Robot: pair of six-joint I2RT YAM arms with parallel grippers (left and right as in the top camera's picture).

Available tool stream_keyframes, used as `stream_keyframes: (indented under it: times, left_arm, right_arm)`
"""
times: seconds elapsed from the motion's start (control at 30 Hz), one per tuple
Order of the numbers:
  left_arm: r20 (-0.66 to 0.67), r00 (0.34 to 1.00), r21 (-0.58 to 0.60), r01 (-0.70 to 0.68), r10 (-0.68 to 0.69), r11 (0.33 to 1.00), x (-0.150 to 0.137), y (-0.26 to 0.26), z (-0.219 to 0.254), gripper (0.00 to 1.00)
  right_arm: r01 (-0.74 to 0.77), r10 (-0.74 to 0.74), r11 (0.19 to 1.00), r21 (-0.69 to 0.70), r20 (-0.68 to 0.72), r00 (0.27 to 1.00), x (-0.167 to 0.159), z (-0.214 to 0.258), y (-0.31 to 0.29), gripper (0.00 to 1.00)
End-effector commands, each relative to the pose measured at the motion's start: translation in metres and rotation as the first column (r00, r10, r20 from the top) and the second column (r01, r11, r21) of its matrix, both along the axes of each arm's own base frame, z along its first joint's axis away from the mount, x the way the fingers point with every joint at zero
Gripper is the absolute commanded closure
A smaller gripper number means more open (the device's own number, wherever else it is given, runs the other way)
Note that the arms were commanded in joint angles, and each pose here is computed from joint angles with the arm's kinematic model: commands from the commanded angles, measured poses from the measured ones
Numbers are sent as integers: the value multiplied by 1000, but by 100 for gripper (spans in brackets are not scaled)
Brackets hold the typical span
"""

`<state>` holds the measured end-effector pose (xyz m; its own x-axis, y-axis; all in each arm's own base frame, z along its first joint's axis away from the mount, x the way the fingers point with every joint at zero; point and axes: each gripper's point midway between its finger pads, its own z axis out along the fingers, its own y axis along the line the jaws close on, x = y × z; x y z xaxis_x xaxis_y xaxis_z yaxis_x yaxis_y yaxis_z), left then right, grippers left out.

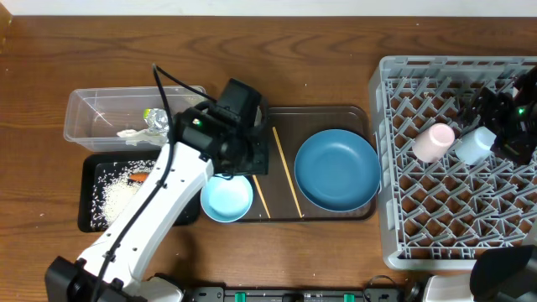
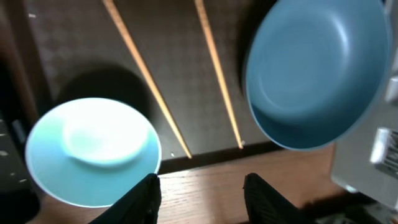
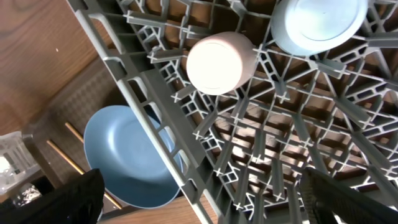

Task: Sort waste into correct bins and load items into the dishwasher rack
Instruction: 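Move the left gripper down to the light-blue bowl and grasp it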

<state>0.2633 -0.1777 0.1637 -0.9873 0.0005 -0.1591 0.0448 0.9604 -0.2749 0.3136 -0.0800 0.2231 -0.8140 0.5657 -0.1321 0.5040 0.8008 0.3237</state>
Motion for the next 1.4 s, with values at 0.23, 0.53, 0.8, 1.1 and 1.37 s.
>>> stream_keyframes:
  times: [0.23, 0.53, 0.8, 1.1, 1.37]
  left_arm:
    - [47, 997, 96, -72, 68, 993, 7, 12, -5, 50]
    - [37, 995, 211, -102, 97, 972, 2, 35, -18, 44]
    - [13, 984, 319, -173, 178, 932, -6, 68, -41, 41]
    - [-68, 949, 361, -264, 308, 895, -16, 112, -66, 41]
    - [-143, 947, 409, -209, 289, 888, -43, 124, -100, 41]
  right_arm:
    - [-9, 9, 1000, 9, 28, 1000, 2, 7, 0, 1]
    - [-9, 9, 1000, 9, 28, 1000, 2, 7, 0, 1]
    - [-9, 9, 1000, 9, 28, 1000, 2, 7, 0, 1]
    - [-9, 9, 1000, 9, 28, 1000, 2, 7, 0, 1]
    - [-9, 9, 1000, 9, 28, 1000, 2, 7, 0, 1]
